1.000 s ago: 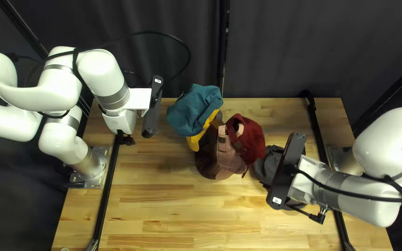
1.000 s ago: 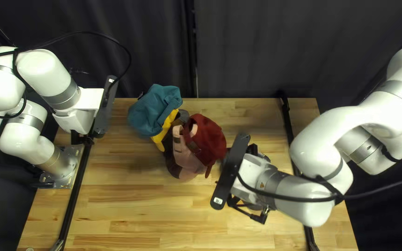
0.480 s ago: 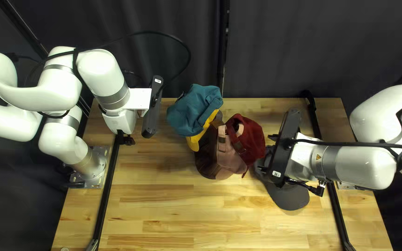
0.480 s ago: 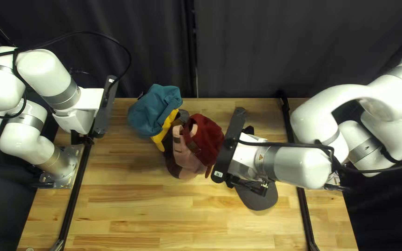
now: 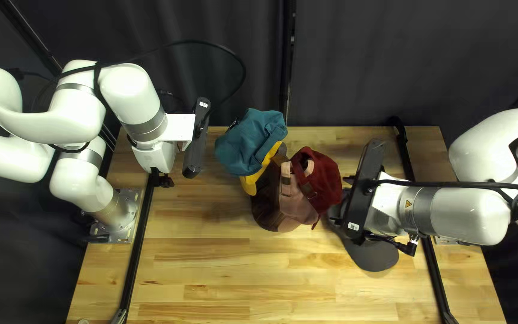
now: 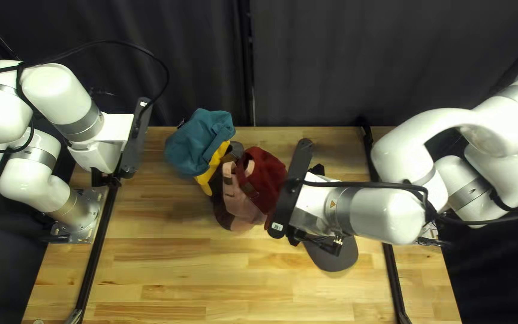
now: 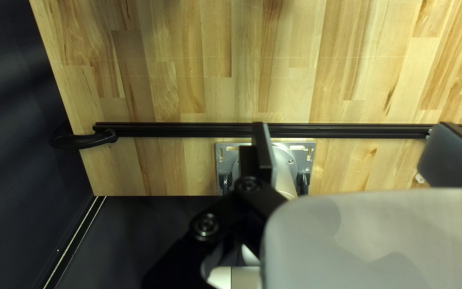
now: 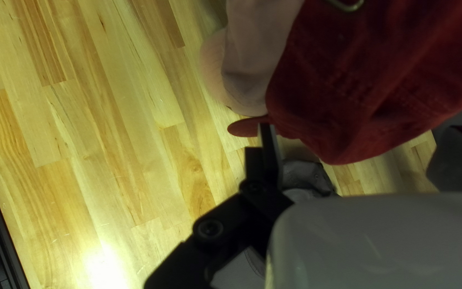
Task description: Remove hats from holder and stack on top of each other
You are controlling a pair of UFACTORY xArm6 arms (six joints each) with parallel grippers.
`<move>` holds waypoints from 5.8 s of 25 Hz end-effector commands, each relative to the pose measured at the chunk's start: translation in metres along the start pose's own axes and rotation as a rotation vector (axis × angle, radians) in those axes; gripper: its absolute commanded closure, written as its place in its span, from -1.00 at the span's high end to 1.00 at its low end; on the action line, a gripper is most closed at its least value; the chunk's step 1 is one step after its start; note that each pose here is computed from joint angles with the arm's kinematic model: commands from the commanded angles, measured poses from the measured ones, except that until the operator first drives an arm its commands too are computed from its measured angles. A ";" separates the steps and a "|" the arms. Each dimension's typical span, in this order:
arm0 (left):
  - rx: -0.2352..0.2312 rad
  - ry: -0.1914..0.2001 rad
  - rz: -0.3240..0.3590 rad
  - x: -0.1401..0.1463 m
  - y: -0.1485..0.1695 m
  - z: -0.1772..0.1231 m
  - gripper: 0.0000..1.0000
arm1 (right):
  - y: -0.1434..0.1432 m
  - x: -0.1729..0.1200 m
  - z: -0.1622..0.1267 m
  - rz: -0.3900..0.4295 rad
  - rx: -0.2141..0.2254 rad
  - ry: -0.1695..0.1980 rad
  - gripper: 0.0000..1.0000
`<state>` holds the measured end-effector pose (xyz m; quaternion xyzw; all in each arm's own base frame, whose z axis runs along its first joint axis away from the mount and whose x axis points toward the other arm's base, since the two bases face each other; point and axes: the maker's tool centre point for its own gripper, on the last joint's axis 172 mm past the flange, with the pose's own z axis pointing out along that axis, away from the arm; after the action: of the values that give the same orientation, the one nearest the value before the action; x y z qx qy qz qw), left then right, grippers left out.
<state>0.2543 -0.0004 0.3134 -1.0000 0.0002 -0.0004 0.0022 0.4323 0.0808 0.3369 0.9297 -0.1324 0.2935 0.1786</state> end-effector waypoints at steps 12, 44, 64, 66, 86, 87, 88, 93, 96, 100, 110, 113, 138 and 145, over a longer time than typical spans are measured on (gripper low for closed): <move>0.000 0.000 0.000 0.000 0.000 0.000 1.00 | -0.004 0.003 0.000 -0.011 -0.008 -0.005 -1.00; 0.000 0.000 0.000 0.000 0.000 0.000 1.00 | 0.089 0.037 -0.184 -0.065 -0.160 0.069 -1.00; 0.000 0.000 0.000 0.000 0.000 0.000 1.00 | 0.092 -0.111 -0.151 0.107 -0.230 -0.286 -1.00; 0.000 0.000 0.000 0.000 0.000 0.000 1.00 | 0.093 -0.120 -0.151 0.119 -0.242 -0.322 -1.00; 0.000 0.000 0.000 0.000 0.000 0.000 1.00 | 0.077 -0.124 -0.137 0.147 -0.233 -0.435 1.00; 0.000 0.000 0.000 0.000 0.000 0.000 1.00 | 0.078 -0.117 -0.138 0.141 -0.235 -0.429 1.00; 0.000 0.000 0.000 0.000 0.000 0.000 1.00 | 0.079 -0.111 -0.139 0.136 -0.236 -0.423 1.00; 0.000 0.000 0.000 0.000 0.000 0.000 1.00 | 0.085 -0.079 -0.139 0.114 -0.234 -0.375 1.00; 0.000 0.000 0.000 0.000 0.000 0.000 1.00 | 0.089 -0.064 -0.139 0.106 -0.222 -0.335 1.00; 0.000 0.000 0.000 0.000 0.000 0.000 1.00 | 0.084 -0.031 -0.142 0.108 -0.192 -0.242 1.00; 0.000 0.000 0.000 0.000 0.000 0.000 1.00 | 0.040 0.031 -0.113 0.081 -0.136 -0.131 1.00; 0.000 0.000 0.000 0.000 0.000 0.000 1.00 | 0.025 0.037 -0.101 0.071 -0.121 -0.125 1.00; 0.000 0.000 0.000 0.000 0.000 0.000 1.00 | -0.004 0.031 -0.022 -0.019 -0.137 -0.043 1.00; 0.000 0.000 0.000 0.000 0.000 0.000 1.00 | 0.012 0.026 0.000 0.011 -0.157 0.020 1.00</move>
<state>0.2543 -0.0004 0.3134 -1.0000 0.0002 -0.0004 0.0022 0.4480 0.0740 0.3582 0.9138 -0.1515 0.2805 0.2517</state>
